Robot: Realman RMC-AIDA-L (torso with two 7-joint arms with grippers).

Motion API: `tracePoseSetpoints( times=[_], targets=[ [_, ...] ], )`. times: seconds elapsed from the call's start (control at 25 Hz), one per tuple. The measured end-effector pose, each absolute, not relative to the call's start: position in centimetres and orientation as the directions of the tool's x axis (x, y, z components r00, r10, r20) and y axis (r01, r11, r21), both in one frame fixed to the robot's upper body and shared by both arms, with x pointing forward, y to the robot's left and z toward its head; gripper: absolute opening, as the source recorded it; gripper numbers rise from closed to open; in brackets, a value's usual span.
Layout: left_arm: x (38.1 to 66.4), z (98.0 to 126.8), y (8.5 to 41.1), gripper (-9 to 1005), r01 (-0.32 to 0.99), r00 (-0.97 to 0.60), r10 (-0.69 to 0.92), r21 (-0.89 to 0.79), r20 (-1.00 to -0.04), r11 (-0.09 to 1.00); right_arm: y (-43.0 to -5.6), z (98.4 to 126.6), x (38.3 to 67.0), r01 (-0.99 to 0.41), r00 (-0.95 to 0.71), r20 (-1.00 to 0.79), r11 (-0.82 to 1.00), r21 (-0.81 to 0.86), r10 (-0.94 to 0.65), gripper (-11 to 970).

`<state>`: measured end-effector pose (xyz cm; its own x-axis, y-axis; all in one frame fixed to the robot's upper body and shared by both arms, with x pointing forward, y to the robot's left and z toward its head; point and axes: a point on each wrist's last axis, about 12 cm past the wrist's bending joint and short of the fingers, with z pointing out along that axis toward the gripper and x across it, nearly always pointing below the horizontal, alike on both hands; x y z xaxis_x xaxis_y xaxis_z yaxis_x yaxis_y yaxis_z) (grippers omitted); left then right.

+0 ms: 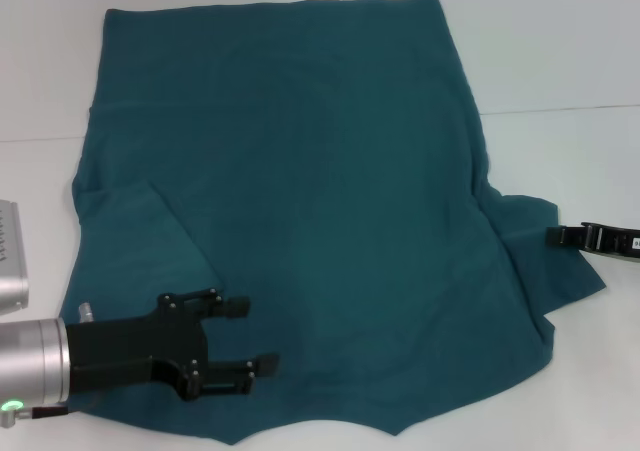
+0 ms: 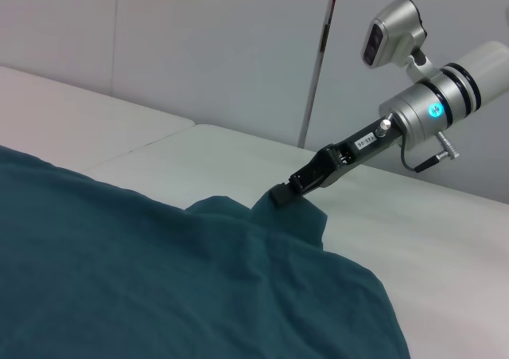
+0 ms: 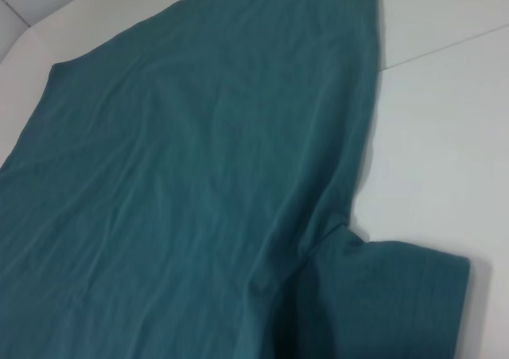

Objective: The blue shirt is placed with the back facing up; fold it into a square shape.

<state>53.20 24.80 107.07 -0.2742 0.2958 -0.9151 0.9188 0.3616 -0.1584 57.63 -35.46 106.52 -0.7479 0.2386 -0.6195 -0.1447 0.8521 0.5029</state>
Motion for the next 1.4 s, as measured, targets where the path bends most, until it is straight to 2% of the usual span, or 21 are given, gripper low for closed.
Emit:
tracePoseSetpoints(
  times=[0.08, 0.32, 0.56, 1.4],
  targets=[
    [53.2, 107.1, 24.8, 824, 0.919, -0.274, 0.296, -0.158, -0.915, 0.361, -35.6, 106.5, 57.6, -0.141, -0.747, -0.619, 0.852, 0.503, 0.242, 152],
    [53.3, 107.1, 24.7, 824, 0.919, -0.273, 0.296, -0.158, -0.915, 0.361, -36.4, 106.2, 57.2, -0.111, -0.719, -0.638, 0.860, 0.499, 0.277, 22],
    [53.2, 107.1, 24.7, 824, 0.918, -0.275, 0.292, -0.160, -0.916, 0.363, -37.3, 106.1, 56.9, -0.080, -0.680, -0.659, 0.861, 0.503, 0.322, 23],
    [53.3, 106.9, 25.0, 824, 0.909, -0.281, 0.288, -0.157, -0.916, 0.386, -36.6, 107.0, 58.5, -0.101, -0.522, -0.777, 0.879, 0.466, 0.352, 26]
  ],
)
